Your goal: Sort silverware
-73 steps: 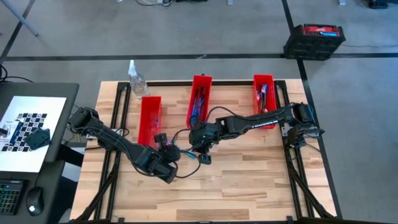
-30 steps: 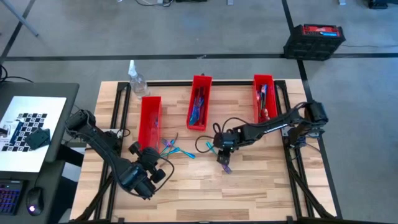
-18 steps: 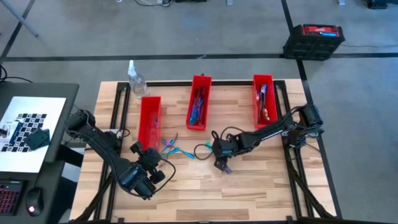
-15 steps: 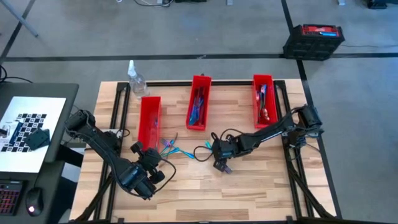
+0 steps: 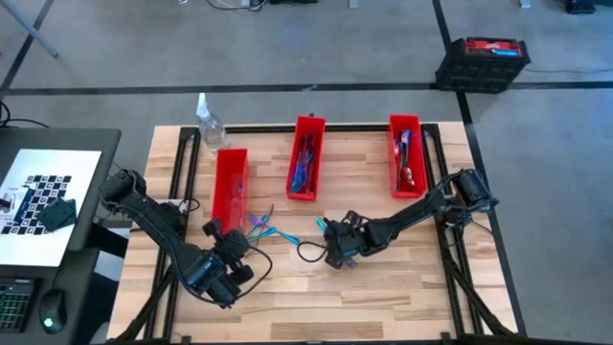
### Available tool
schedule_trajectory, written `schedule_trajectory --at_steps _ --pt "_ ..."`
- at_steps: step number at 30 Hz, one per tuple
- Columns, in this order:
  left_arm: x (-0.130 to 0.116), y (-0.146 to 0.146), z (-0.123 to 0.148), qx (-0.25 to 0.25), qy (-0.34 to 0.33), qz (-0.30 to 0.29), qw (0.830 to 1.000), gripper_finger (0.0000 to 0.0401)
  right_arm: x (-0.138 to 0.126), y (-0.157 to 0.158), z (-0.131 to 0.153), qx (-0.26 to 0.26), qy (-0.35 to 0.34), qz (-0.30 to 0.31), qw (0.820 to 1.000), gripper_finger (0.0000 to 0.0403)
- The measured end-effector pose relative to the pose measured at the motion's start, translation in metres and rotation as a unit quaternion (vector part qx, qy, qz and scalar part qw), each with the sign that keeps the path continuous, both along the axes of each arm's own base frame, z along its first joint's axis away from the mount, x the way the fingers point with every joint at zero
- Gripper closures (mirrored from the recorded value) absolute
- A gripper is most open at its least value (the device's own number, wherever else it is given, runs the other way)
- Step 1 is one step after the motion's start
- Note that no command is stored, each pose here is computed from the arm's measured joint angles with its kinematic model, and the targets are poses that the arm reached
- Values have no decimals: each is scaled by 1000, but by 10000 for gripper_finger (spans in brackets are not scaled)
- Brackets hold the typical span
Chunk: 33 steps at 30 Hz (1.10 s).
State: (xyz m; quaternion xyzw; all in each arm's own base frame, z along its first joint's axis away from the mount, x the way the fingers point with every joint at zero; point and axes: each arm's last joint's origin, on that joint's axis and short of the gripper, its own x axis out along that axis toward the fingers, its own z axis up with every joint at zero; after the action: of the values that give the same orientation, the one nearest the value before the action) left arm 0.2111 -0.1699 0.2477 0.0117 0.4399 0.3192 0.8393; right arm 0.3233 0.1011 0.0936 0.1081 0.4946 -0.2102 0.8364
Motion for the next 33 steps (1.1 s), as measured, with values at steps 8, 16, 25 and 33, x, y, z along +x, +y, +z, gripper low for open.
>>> schedule_trajectory --at_steps 8,16,25,33 --pt "1 -1 0 1 2 -11 1000 401 -1 0 0 -12 5 2 1000 391" --pt "-4 -6 0 -2 -3 -11 1000 401 19 4 33 33 -29 34 998 400" --pt "-33 -15 4 3 -22 27 999 401 81 -11 97 123 -301 63 944 402" --pt "-59 -17 17 -13 -57 49 997 401 129 -59 122 142 -448 28 882 402"
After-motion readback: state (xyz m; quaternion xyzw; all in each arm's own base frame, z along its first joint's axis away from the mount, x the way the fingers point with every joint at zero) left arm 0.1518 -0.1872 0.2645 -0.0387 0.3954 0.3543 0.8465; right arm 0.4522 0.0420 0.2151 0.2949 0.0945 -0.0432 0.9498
